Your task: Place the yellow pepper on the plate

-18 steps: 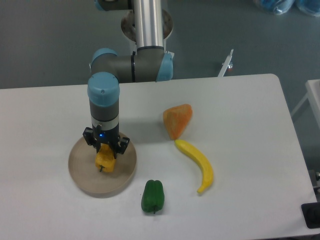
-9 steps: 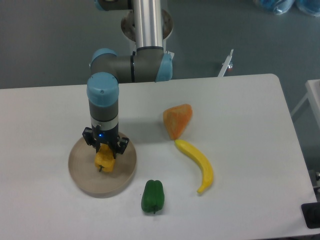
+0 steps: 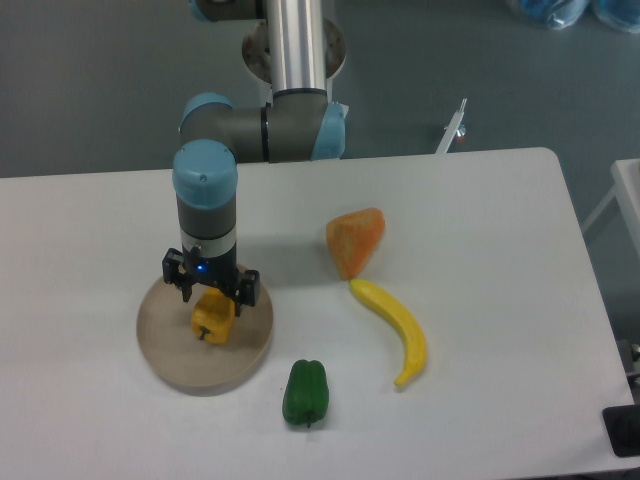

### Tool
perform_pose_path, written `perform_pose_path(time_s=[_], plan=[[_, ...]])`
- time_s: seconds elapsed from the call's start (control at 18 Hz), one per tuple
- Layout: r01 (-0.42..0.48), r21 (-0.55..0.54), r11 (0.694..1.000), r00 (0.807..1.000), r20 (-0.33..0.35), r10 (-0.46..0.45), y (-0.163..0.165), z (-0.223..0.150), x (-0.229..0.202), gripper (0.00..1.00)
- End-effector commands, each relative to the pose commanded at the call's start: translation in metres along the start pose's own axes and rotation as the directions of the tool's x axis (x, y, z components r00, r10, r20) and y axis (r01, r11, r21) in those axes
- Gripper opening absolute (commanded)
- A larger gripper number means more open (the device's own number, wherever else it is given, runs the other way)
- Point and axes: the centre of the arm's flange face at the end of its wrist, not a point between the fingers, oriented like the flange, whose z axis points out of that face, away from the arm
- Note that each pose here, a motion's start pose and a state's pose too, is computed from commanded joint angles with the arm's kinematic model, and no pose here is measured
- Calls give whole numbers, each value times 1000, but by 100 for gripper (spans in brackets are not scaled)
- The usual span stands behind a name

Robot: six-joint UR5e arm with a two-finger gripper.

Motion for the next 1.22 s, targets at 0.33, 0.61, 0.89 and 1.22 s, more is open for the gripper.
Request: perform_pose_path(time_s=[0.33,0.61,0.89,1.22], plan=[[5,71,997,996,86,-12,22,-62,-110,100],[-36,86,996,983,183,20,64,-104,-232,100],[-129,69,989,957,269,106,88,-134,-322,100],[-218,8,976,929,308,205,99,-135,-364,100]])
